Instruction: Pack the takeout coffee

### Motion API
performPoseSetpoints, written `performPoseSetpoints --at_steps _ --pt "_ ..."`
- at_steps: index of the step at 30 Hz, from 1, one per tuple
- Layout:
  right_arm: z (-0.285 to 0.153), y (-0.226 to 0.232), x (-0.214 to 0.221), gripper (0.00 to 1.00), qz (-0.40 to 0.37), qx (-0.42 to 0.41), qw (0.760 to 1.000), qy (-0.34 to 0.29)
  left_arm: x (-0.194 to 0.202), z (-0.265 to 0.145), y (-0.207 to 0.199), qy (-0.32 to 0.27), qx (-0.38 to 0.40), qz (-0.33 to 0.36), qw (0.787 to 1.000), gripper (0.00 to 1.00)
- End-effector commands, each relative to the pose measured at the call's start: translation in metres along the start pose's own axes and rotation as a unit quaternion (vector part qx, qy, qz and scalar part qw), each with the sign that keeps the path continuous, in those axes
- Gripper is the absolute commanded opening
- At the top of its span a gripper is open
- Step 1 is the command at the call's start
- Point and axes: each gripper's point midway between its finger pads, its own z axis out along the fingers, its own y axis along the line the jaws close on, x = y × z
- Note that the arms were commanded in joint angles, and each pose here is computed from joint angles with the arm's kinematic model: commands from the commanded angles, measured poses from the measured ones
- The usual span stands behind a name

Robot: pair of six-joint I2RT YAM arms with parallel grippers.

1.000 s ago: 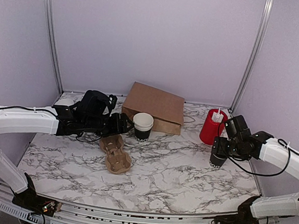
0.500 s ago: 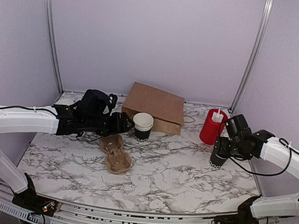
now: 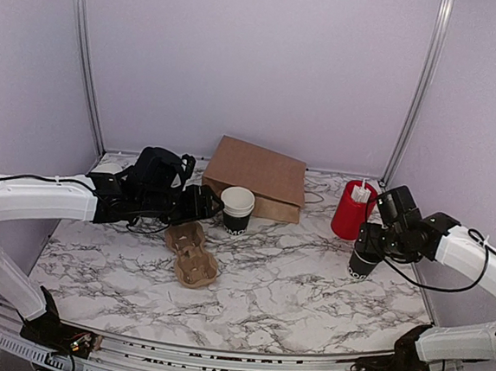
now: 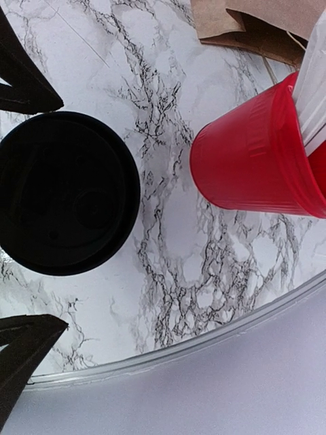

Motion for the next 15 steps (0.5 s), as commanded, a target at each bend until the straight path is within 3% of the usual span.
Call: performPoseSetpoints --at_steps 1,15 --pt "-0.015 -0.001 -0.024 1.0 0.014 -0.007 0.999 -0.03 -0.006 -0.001 0.0 -0.005 -0.002 0.004 1.0 0.76" --pt "-0.031 0.012 -0.039 1.0 0.015 -0.051 0.997 -0.048 -0.009 -0.007 0.004 -0.012 -0.008 0.002 1.0 0.76"
